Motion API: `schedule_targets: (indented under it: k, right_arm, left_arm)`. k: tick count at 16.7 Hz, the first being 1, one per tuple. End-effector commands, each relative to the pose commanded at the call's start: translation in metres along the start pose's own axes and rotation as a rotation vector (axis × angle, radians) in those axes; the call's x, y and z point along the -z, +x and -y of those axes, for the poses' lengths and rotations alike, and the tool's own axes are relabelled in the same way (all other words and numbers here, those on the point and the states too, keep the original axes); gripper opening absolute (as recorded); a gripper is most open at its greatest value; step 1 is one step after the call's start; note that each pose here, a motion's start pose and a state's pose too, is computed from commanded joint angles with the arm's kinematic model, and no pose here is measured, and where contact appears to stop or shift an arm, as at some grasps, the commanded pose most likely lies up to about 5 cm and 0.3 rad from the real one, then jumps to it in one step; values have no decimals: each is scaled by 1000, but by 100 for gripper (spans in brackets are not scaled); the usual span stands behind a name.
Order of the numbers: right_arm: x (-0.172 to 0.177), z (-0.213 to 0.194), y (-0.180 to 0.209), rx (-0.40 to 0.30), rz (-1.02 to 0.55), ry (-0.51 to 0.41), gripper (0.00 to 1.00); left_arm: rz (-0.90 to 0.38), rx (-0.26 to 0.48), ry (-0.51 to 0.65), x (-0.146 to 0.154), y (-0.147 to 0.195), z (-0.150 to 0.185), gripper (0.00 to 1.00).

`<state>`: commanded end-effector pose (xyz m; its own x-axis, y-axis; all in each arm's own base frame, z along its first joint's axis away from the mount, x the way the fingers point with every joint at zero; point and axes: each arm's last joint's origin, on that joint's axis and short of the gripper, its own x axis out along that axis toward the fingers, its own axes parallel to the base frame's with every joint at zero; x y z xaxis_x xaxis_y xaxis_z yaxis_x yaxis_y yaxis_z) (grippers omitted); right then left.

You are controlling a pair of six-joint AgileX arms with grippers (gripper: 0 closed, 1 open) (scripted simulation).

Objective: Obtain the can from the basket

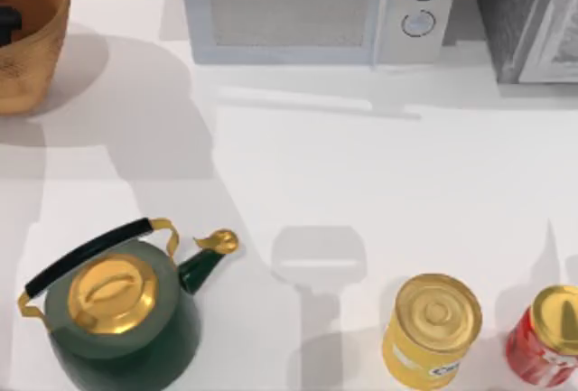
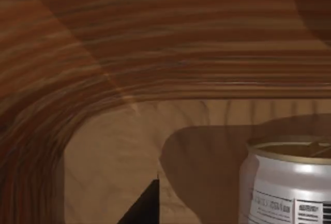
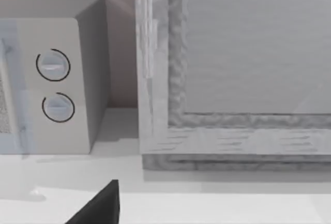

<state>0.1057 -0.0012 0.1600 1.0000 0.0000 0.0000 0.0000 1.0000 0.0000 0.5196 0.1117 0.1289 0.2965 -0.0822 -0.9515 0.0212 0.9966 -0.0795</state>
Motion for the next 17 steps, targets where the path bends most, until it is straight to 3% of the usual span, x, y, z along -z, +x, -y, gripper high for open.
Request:
schedule_targets:
  k: [7,15,17]
  right_arm:
    - [0,0,0,0,0,0,100]
    - [0,0,0,0,0,0,100]
    - [0,0,0,0,0,0,100]
  left_arm:
    - [0,0,0,0,0,0,2]
    - [0,0,0,0,0,0,0]
    - [39,-14,6,-5,-18,-1,0]
